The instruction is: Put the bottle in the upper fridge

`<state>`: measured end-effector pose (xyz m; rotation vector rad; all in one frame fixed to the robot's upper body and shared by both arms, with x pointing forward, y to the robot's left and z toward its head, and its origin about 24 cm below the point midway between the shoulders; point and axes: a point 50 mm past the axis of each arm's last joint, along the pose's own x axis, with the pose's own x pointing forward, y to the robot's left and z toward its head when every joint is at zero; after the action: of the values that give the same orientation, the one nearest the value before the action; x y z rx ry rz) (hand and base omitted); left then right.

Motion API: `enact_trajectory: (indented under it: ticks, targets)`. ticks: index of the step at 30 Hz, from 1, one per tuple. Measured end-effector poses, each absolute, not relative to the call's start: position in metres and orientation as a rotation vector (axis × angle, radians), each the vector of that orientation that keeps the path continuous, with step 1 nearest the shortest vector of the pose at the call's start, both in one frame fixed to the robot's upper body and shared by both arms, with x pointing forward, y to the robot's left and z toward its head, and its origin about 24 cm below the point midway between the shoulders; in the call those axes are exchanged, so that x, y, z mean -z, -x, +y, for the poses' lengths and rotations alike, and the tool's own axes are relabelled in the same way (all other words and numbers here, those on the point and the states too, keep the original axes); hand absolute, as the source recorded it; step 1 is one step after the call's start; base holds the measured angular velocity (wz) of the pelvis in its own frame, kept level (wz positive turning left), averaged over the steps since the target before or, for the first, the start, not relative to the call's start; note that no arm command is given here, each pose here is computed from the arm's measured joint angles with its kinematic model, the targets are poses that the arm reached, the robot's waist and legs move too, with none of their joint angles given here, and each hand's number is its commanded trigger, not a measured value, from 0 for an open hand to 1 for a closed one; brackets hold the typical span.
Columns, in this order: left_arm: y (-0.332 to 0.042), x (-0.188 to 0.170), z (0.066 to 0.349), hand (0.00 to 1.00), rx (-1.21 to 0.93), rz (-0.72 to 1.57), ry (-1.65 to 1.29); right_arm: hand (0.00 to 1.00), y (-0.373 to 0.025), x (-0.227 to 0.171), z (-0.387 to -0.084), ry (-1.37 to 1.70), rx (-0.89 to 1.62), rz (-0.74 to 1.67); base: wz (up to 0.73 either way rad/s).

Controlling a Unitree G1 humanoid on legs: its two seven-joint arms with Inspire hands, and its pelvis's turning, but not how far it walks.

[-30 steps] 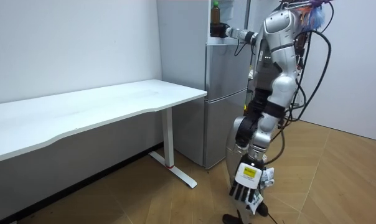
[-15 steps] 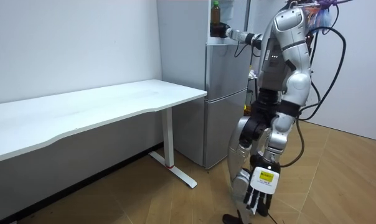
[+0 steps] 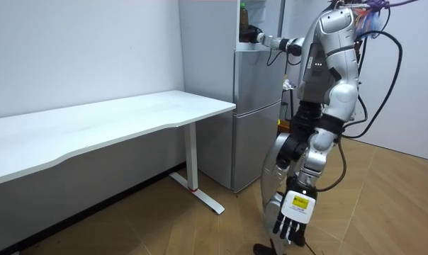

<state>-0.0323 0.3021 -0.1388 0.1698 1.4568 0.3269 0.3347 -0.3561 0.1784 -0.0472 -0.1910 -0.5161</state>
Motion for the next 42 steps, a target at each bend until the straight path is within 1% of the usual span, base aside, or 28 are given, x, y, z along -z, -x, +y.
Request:
enact_trajectory:
  ticks: [9, 32, 38, 42]
  targets:
    - [0.017, 0.139, 0.303, 0.0, -0.304, 1.424, -0.185, 0.0, -0.334, -0.175, -0.358, 0.066, 0.494, -0.179, 0.0]
    - [0.015, 0.138, 0.305, 0.0, -0.3, 1.399, -0.197, 0.0, -0.332, -0.169, -0.358, 0.104, 0.449, -0.155, 0.0]
    - [0.025, 0.137, 0.305, 0.0, -0.306, 1.423, -0.195, 0.0, -0.328, -0.17, -0.355, 0.079, 0.41, -0.184, -0.05]
    - [0.027, 0.137, 0.304, 0.0, -0.307, 1.43, -0.194, 0.0, -0.322, -0.169, -0.359, 0.029, 0.41, -0.197, 0.0]
